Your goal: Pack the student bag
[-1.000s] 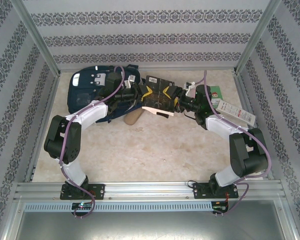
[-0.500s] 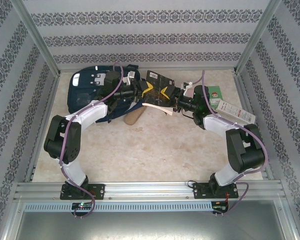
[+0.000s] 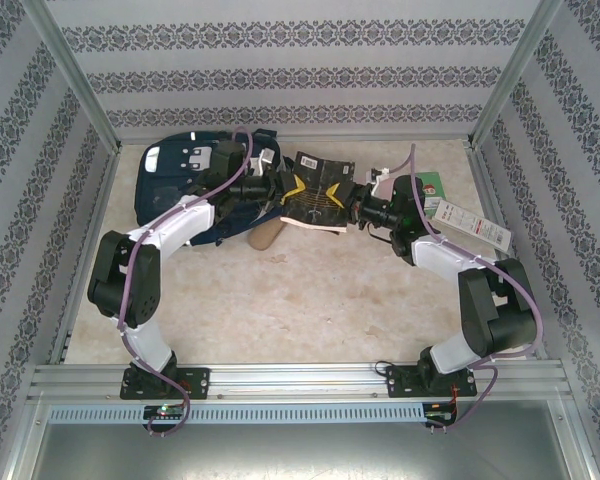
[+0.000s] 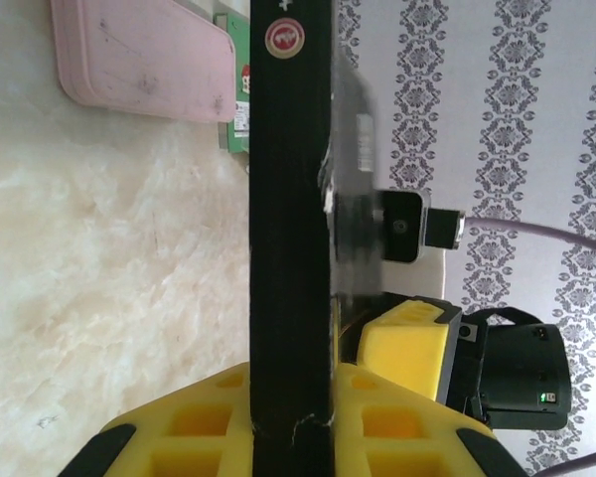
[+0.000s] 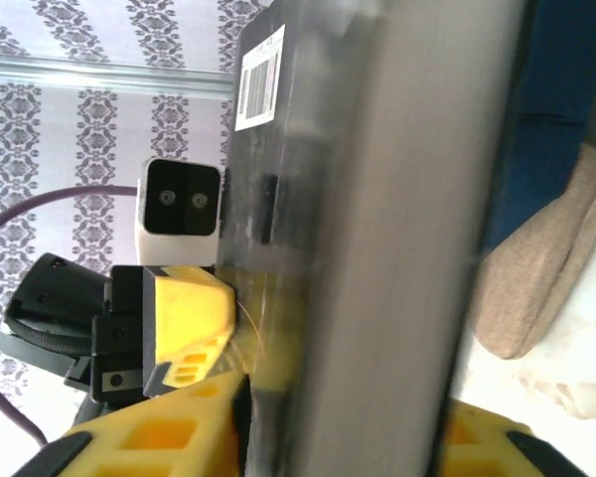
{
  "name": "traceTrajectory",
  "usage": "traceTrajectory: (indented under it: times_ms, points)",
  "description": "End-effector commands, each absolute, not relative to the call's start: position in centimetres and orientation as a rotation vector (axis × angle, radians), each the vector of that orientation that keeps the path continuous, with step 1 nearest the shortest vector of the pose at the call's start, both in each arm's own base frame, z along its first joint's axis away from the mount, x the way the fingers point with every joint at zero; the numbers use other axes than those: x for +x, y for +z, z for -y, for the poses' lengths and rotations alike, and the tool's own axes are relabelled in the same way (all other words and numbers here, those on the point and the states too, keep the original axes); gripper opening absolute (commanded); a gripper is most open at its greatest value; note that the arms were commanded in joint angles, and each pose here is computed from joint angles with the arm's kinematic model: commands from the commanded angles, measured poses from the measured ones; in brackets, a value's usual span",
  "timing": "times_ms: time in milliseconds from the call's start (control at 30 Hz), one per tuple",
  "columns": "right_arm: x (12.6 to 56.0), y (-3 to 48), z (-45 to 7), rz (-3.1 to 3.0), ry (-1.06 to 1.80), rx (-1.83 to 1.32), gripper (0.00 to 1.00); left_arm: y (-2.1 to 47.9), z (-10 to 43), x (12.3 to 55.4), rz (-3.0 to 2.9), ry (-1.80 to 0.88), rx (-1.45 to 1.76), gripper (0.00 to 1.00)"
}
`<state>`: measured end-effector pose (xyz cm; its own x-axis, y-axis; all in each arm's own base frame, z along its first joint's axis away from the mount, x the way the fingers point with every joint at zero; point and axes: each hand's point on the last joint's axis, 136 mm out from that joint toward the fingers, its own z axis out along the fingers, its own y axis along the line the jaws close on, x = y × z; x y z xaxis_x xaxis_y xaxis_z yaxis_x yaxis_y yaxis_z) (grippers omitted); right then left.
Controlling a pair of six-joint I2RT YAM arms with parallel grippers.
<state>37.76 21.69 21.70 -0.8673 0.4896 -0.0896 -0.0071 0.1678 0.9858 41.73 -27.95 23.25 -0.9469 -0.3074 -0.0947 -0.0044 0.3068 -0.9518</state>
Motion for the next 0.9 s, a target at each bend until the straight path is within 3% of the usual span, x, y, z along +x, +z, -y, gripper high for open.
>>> traceTrajectory:
  times_ms: [0, 100, 200, 500, 733, 767, 867]
  points:
    - [37.4, 22.8, -21.2, -2.029, 1.748, 0.403, 0.49, 26.9, 26.5, 43.2, -2.176, -1.707, -0.235, 0.00]
    - [37.5, 22.7, -21.6, -2.032, 1.761, 0.395, 0.57, 28.5, 26.8, 43.6, -2.100, -1.793, -0.256, 0.00]
    - [37.7, 22.8, -22.3, -2.026, 1.787, 0.383, 0.59, 29.3, 26.8, 43.8, -2.070, -1.820, -0.260, 0.00]
    - [38.0, 24.4, -22.7, -1.987, 1.812, 0.353, 0.32, 26.6, 26.6, 42.9, -2.175, -1.744, -0.247, 0.00]
    - [37.9, 24.5, -21.5, -1.968, 1.803, 0.384, 0.31, 25.1, 26.5, 42.6, -2.229, -1.711, -0.228, 0.00]
    - [37.8, 24.7, -21.4, -1.964, 1.805, 0.381, 0.34, 24.9, 26.5, 42.6, -2.233, -1.704, -0.226, 0.00]
    - [37.7, 25.2, -21.7, -1.964, 1.824, 0.350, 0.59, 25.8, 26.7, 43.0, -2.185, -1.750, -0.234, 0.00]
